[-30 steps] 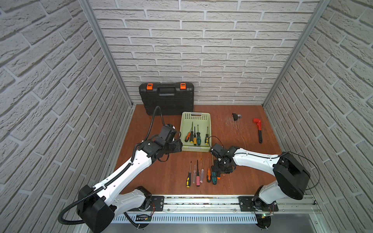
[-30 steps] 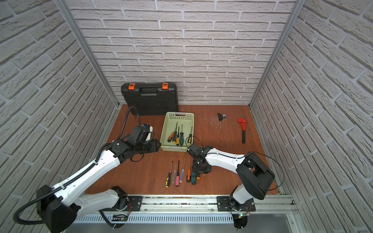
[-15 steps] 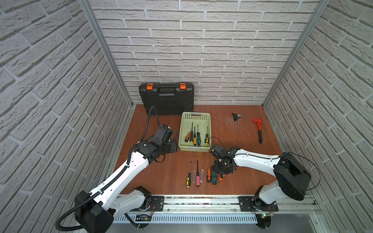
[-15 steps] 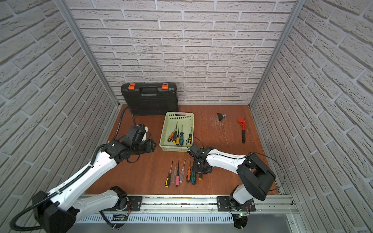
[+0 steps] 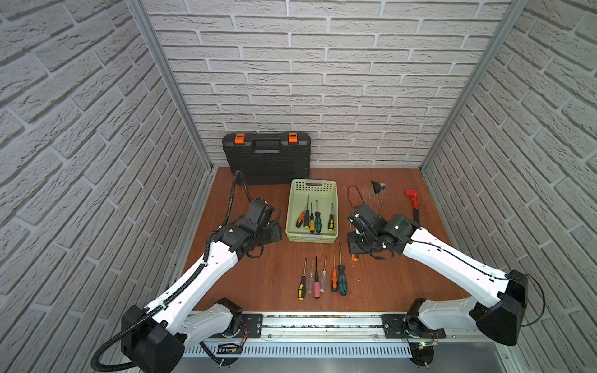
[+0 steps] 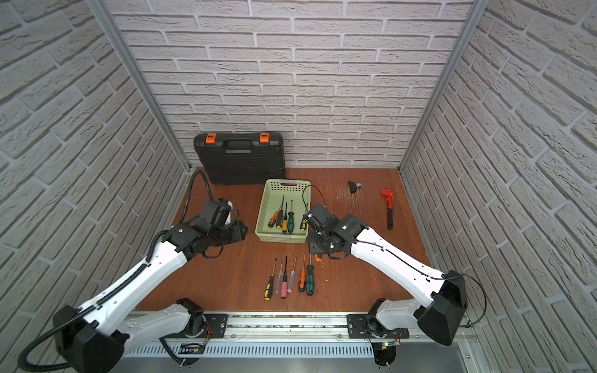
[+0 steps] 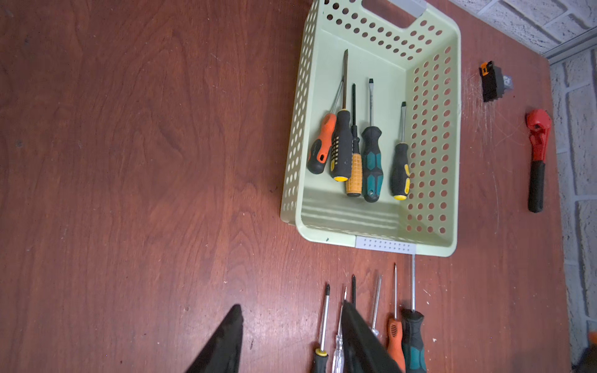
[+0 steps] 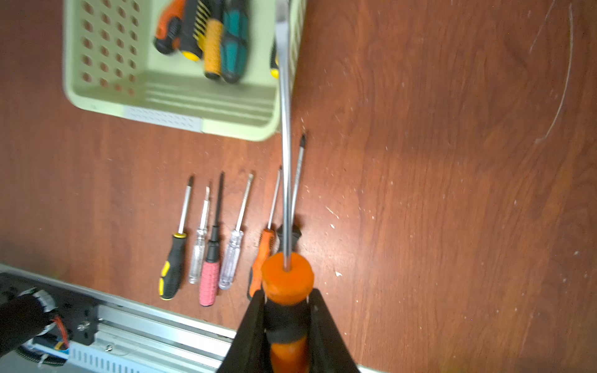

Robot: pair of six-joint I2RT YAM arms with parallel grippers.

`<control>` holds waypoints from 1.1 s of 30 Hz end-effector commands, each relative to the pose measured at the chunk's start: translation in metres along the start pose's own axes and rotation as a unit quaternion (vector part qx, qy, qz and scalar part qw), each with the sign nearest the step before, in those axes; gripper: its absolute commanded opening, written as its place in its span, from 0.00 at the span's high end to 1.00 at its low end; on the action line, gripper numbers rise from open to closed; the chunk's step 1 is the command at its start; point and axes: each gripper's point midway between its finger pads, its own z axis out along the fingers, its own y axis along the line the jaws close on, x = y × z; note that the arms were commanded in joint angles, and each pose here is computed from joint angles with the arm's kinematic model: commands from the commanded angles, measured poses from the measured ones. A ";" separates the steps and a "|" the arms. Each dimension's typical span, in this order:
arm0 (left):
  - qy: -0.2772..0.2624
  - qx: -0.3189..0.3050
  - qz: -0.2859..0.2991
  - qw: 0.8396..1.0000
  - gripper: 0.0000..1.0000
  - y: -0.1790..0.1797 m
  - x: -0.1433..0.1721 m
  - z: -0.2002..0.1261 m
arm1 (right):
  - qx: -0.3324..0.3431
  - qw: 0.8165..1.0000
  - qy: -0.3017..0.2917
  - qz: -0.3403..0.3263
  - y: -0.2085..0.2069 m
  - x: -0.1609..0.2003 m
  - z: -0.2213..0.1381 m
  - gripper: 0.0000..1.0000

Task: Put the screwdriver in the bin
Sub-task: Place the screwdriver into the bin.

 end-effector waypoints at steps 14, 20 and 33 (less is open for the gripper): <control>-0.042 -0.005 -0.053 0.998 0.50 0.020 0.004 -0.039 | -0.051 0.997 0.021 -0.059 0.073 -0.119 0.104 0.95; -0.048 -0.007 -0.054 0.997 0.49 0.023 0.005 -0.042 | 0.000 0.998 0.036 -0.043 0.052 -0.118 0.149 0.94; -0.047 -0.001 -0.041 0.998 0.49 0.018 0.001 -0.044 | 0.018 0.998 0.055 -0.019 0.046 -0.116 0.193 0.94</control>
